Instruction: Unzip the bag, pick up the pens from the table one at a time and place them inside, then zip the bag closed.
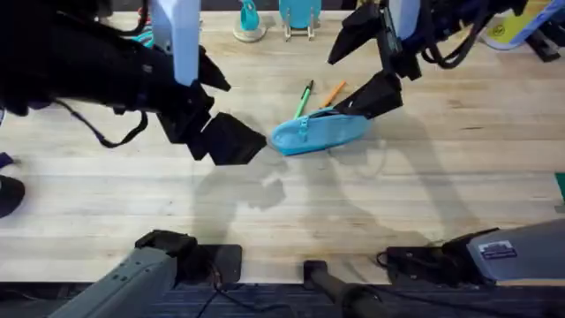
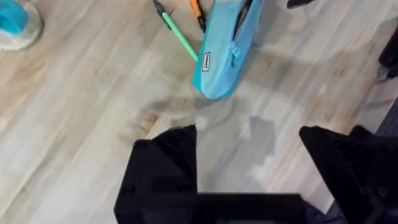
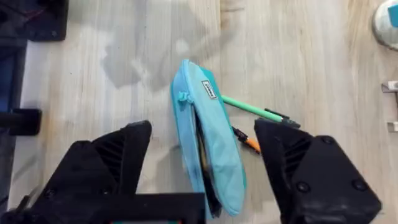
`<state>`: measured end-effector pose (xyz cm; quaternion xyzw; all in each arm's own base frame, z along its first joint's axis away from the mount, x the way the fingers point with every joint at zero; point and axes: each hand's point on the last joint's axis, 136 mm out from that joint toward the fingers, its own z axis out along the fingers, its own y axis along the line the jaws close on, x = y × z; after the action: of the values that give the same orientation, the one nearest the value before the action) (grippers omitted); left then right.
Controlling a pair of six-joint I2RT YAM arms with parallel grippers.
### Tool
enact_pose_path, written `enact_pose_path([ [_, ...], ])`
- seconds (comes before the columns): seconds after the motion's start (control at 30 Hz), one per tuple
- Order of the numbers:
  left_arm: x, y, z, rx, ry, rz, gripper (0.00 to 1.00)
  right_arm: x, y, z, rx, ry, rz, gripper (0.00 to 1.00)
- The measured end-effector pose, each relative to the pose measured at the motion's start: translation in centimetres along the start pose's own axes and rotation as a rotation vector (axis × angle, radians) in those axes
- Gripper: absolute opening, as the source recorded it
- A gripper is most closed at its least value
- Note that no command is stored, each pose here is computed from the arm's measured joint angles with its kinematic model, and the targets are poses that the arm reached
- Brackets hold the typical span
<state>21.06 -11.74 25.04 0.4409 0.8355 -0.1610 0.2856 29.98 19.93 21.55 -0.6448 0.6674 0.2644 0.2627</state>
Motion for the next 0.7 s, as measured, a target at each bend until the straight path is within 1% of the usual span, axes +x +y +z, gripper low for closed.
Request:
enact_pose_path([
  [0.1, 0.0, 0.0, -0.3, -0.014, -0.004, -0.032, 0.996, -0.1, 0.0, -0.5, 0.019, 0.012, -0.011, 0.997],
  [0.23, 0.1, 0.1, -0.3, -0.023, 0.001, -0.055, 0.996, -0.1, 0.1, -1.2, 0.047, 0.038, -0.016, 0.995],
  [0.27, 0.1, 0.1, -0.3, -0.023, 0.001, -0.058, 0.996, -0.1, 0.2, -1.4, 0.052, 0.046, -0.013, 0.941],
  [0.4, 0.2, 0.1, -0.3, -0.025, 0.002, -0.067, 0.996, 0.4, 0.9, -2.1, 0.05, 0.093, 0.03, 0.594],
  [0.47, 0.2, 0.1, -0.3, -0.025, 0.002, -0.068, 0.996, 0.5, 1.1, -2.6, 0.051, 0.12, 0.045, 0.396],
  [0.53, 0.2, 0.1, -0.3, -0.025, 0.002, -0.07, 0.996, 0.5, 1.3, -3.3, 0.059, 0.146, 0.05, 0.133],
  [0.57, 0.2, 0.1, -0.3, -0.025, 0.002, -0.07, 0.996, 0.4, 1.3, -3.7, 0.066, 0.159, 0.054, 0.055],
  [0.6, 0.2, 0.1, -0.3, -0.025, 0.002, -0.07, 0.996, 0.3, 1.3, -4.1, 0.074, 0.171, 0.053, 0.037],
  [0.7, 0.2, 0.1, -0.3, -0.025, 0.002, -0.07, 0.996, 0.0, 1.3, -5.3, 0.097, 0.201, 0.048, 0.031],
])
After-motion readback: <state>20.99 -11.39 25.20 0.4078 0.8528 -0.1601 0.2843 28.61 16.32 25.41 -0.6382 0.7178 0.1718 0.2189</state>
